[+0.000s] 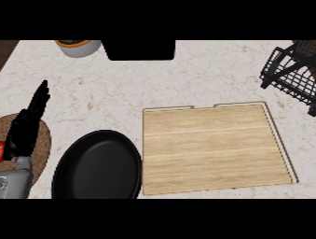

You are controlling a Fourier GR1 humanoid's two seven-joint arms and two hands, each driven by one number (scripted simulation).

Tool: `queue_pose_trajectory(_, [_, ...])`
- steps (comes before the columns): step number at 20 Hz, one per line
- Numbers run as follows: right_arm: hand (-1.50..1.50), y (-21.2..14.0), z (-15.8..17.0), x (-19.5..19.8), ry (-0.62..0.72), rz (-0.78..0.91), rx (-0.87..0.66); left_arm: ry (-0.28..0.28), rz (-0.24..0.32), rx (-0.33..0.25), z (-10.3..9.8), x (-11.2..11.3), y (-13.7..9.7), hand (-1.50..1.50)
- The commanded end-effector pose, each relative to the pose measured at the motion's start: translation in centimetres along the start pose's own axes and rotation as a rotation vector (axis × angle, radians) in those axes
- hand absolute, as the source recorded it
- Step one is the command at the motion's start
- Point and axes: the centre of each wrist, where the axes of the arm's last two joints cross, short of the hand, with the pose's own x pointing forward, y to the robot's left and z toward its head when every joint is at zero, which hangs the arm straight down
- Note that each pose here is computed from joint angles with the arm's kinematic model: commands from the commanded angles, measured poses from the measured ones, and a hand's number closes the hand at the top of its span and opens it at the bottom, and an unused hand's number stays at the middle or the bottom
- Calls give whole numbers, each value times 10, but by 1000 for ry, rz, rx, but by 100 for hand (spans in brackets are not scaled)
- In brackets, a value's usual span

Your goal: Pick the sweet potato from the tray and place it in the tiered basket

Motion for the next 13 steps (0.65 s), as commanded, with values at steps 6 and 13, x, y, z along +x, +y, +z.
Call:
queue_pose_trajectory(6, [-150, -57, -16, -33, 118, -100, 66, 43, 13, 43, 2, -7, -1, 0])
queue_pose_trajectory(13, [-150, -88, 9, -100, 55, -200, 60, 57, 3, 62, 17, -12, 8, 0])
